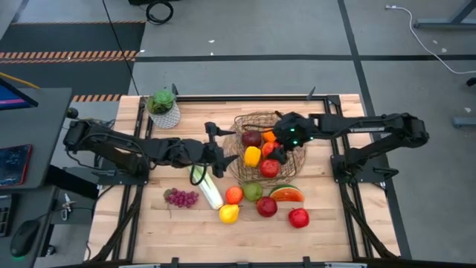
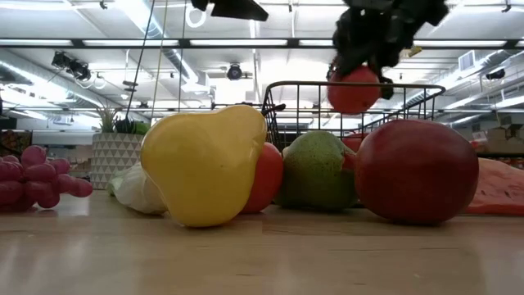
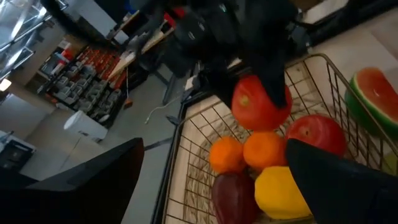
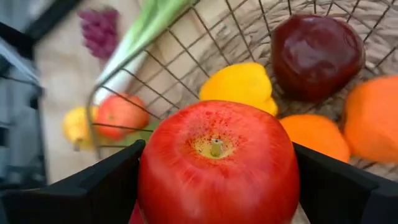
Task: Build produce basket
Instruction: Put the red apple into the brown wire basket
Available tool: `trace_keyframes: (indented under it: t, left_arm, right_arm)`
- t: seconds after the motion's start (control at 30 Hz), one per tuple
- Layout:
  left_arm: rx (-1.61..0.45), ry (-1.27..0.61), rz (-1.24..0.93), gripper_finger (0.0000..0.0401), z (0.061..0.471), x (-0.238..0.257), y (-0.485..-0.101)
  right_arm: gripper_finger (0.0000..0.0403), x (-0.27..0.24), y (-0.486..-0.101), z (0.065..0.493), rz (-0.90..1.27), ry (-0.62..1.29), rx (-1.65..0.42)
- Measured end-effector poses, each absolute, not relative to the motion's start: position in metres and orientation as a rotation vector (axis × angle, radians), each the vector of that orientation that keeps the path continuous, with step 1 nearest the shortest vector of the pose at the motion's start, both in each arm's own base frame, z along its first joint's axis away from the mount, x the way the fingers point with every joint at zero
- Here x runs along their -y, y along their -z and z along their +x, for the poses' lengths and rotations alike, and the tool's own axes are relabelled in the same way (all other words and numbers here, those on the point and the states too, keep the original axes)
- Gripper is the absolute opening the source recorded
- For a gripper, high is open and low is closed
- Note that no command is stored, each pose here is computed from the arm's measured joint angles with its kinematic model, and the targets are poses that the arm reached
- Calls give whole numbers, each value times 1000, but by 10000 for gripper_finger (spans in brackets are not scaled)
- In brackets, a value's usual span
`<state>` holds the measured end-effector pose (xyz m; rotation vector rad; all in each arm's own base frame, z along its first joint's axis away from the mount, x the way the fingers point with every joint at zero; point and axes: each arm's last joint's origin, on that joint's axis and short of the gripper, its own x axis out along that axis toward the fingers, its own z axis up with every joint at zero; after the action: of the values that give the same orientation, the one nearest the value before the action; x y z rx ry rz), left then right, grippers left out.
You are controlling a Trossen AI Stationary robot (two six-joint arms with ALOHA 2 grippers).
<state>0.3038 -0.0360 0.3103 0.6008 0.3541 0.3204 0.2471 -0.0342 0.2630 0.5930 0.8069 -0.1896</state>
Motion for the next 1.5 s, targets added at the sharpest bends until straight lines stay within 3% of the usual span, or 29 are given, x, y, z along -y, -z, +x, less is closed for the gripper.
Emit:
trace_keyframes:
  t: [0.4,0.7,1.03,1.5]
  left_arm:
    - [-345,-320,617,397,291,36,-322]
    - [-372,-319,580,397,260,31,-339]
    - [-421,-314,554,397,252,29,-337]
    - [-414,-319,552,397,252,29,-338]
  right_arm:
    - [371,31,-264,315,423,105,-963]
    - [371,10,-242,350,348,11,-1048]
    - [371,6,-227,360,423,-102,-1106]
    - [371,32,-216,359,462,30,-1146]
